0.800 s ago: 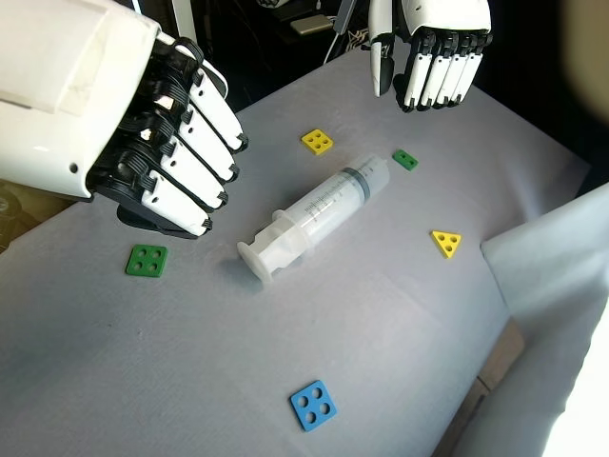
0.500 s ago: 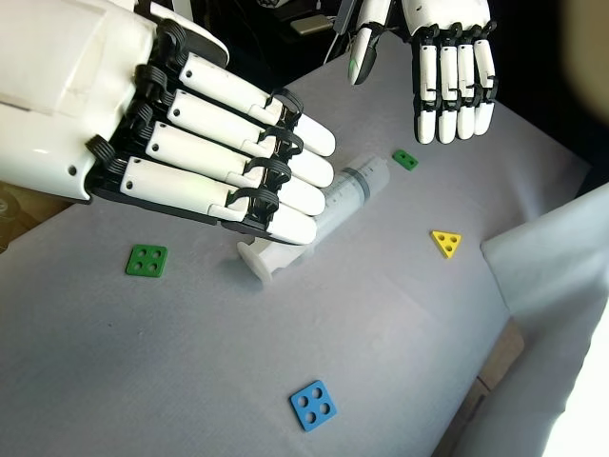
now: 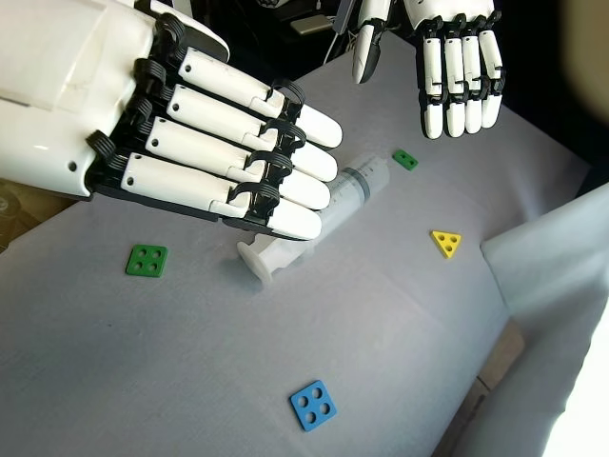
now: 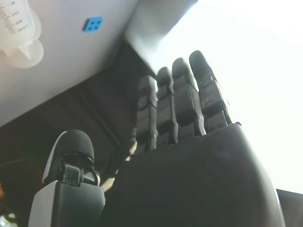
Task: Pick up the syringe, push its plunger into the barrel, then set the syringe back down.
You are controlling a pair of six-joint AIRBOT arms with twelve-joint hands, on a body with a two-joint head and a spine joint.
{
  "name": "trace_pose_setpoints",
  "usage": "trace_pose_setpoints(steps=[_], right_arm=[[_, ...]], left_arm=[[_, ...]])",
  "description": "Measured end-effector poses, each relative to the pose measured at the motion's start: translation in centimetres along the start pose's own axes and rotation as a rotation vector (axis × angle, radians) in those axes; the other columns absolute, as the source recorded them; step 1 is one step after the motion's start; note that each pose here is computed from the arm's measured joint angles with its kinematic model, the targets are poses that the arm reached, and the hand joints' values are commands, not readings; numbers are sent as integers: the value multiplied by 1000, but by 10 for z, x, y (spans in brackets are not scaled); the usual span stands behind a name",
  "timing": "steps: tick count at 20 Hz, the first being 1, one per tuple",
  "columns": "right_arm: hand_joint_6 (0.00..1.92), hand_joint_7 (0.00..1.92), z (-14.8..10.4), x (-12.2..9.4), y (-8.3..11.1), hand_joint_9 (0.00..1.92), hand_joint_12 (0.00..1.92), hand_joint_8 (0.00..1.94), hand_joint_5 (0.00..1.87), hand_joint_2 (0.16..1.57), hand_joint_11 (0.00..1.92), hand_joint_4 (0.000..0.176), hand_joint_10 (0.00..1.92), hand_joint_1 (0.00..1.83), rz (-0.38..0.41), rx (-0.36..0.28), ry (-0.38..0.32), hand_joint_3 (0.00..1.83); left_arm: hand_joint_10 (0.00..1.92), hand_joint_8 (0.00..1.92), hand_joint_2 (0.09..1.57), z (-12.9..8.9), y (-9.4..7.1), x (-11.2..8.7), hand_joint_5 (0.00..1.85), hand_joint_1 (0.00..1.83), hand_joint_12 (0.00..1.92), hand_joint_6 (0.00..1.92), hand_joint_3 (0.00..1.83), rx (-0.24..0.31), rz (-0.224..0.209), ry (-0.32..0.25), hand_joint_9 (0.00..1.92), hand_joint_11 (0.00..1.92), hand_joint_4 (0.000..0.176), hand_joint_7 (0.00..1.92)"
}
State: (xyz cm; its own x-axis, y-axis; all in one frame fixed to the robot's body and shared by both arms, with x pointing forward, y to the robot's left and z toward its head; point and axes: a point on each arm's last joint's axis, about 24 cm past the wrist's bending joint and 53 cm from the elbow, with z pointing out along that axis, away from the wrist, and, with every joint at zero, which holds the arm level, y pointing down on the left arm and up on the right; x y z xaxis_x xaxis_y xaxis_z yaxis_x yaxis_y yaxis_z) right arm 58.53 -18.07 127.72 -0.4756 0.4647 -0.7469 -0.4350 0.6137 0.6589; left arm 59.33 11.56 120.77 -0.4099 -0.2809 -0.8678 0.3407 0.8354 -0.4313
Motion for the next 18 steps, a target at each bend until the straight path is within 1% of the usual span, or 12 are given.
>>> trace_pose_setpoints(steps=[3, 4, 5, 7, 8, 10, 12, 14, 15, 16, 17, 18], right_arm=[[7, 103, -1, -1, -1, 69, 179, 6, 106, 1280, 0, 0, 6, 0, 0, 2, -2, 1], [7, 104, -1, -1, -1, 71, 180, 6, 107, 1280, 0, 0, 7, 0, 1, 2, -2, 1], [6, 109, -1, 0, 0, 79, 203, 4, 112, 1281, 0, 0, 7, 0, 0, 1, -1, 1], [6, 115, -1, -1, -1, 86, 233, 3, 123, 1281, 0, 0, 6, 0, 0, 3, -2, 0], [3, 111, -1, -1, -1, 80, 201, 1, 120, 1282, 0, 0, 3, 0, 0, 2, -2, 1], [2, 119, -1, -1, -1, 89, 215, 1, 124, 1280, 0, 0, 4, 0, 0, 4, -3, 0], [0, 111, -1, -4, -6, 82, 202, 0, 121, 1280, 0, 0, 1, 0, 0, 26, -15, 0], [3, 118, -1, -8, -14, 91, 230, 2, 131, 1283, 0, 0, 3, 0, 3, 59, -34, 1], [4, 120, -2, -10, -18, 90, 235, 2, 134, 1281, 0, 0, 2, 0, 8, 75, -43, 0], [4, 124, -2, -12, -20, 95, 235, 4, 136, 1280, 0, 0, 4, 0, 8, 85, -49, 0], [3, 120, -2, -12, -21, 94, 234, 2, 134, 1278, 0, 0, 3, 0, 8, 89, -51, 0], [0, 113, -2, -12, -22, 88, 232, 0, 128, 1277, 0, 0, 1, 0, 9, 91, -52, 0]], left_arm=[[6, 5, 1305, -3, 8, 5, 261, 0, 535, 4, 0, -28, 1, 10, 211, 0, 0, 245], [5, 4, 1305, -2, 10, 8, 259, 0, 536, 3, 0, -34, -7, 11, 209, 0, 0, 243], [4, 2, 1305, -1, 11, 12, 259, 0, 537, 3, 0, -37, -39, 11, 207, 0, 0, 240], [1, 0, 1307, 5, 2, 24, 256, 0, 517, 1, 0, -11, -90, 14, 200, 0, 0, 234], [0, 0, 1309, 8, -2, 27, 251, 0, 515, 0, 1, 0, -101, 14, 197, 0, 0, 229], [2, 4, 1306, 16, -11, 44, 257, 0, 514, 3, 0, 17, -150, 28, 200, 0, 0, 238], [3, 5, 1309, 22, -19, 56, 259, 0, 516, 3, 1, 20, -171, 36, 205, 0, 0, 241], [4, 4, 1308, 28, -20, 64, 262, 0, 540, 3, 0, 8, -182, 29, 212, 0, 0, 246], [3, 2, 1300, 32, -18, 68, 260, 25, 543, 1, 0, -7, -195, 24, 211, 0, 0, 243], [2, 4, 1273, 35, -14, 72, 249, 148, 538, 4, 0, -26, -204, 17, 206, 0, 0, 233], [3, 3, 1216, 36, -12, 75, 248, 341, 562, 3, 0, -37, -214, 14, 211, 0, 0, 234], [0, 0, 1193, 40, -12, 79, 210, 409, 515, 0, 0, -43, -222, 13, 183, 0, 0, 202]])
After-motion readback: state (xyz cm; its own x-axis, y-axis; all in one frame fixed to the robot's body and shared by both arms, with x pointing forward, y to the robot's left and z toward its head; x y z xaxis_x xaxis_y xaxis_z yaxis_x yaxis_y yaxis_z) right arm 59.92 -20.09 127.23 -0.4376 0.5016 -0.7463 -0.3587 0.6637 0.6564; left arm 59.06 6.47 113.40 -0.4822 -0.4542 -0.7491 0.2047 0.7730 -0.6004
